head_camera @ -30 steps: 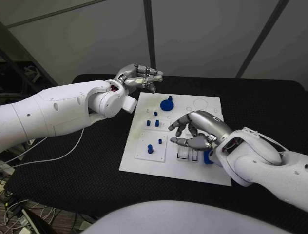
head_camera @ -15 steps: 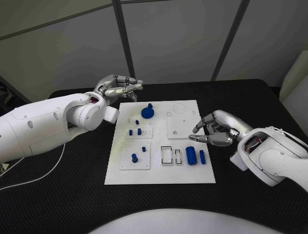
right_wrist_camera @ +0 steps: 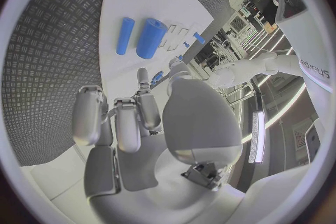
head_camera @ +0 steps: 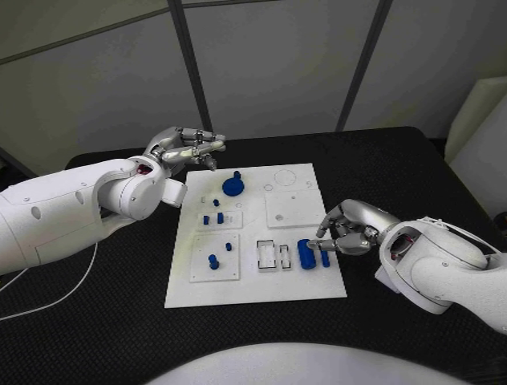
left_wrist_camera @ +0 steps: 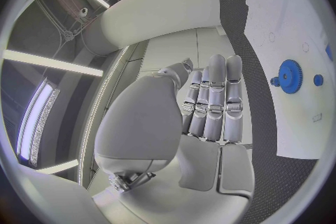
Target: Assemble the parts on the task board
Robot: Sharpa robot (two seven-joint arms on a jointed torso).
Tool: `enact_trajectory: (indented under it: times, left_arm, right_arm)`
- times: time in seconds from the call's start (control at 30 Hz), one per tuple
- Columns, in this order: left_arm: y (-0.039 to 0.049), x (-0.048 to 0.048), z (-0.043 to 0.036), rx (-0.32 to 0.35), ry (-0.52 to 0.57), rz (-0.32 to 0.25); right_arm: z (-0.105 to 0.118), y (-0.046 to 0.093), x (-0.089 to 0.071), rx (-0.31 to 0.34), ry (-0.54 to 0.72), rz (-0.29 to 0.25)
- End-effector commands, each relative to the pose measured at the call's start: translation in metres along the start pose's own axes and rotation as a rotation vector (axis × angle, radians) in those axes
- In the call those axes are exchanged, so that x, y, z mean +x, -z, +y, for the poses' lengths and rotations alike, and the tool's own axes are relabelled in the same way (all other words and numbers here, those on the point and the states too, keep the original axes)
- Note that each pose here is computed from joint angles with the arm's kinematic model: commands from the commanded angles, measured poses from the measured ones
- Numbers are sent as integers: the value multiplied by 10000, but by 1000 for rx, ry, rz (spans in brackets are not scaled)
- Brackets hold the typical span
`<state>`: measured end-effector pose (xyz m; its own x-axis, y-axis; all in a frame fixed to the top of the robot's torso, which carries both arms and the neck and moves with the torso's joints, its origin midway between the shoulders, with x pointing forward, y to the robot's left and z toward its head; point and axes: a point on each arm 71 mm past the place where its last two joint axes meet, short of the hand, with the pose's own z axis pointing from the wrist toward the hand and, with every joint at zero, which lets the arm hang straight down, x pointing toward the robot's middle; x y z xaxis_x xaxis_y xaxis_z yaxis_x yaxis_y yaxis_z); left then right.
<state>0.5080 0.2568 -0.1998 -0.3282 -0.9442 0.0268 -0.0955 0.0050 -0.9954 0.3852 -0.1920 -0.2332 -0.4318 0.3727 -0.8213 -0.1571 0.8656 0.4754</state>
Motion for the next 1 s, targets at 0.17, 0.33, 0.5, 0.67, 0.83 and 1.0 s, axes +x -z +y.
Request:
enact_trajectory:
  times: [0.17,0.33,0.5,0.67,0.83,1.0]
  left_arm:
    - [7,4,-10,5,10,7]
    - [5,9,-10,5,11,8]
    - [7,5,-10,5,10,8]
    - [7,9,-10,5,11,9]
    - [11,3,-10,5,11,8]
    - [13,2,-11,5,11,9]
  right_arm:
    - [37,-38,124,10,96,28]
    - [53,-65,174,7,104,37]
    - [49,-86,213,10,113,44]
    - [48,-119,253,15,124,56]
    - [46,-151,298,17,135,64]
    - [59,-174,354,17,140,74]
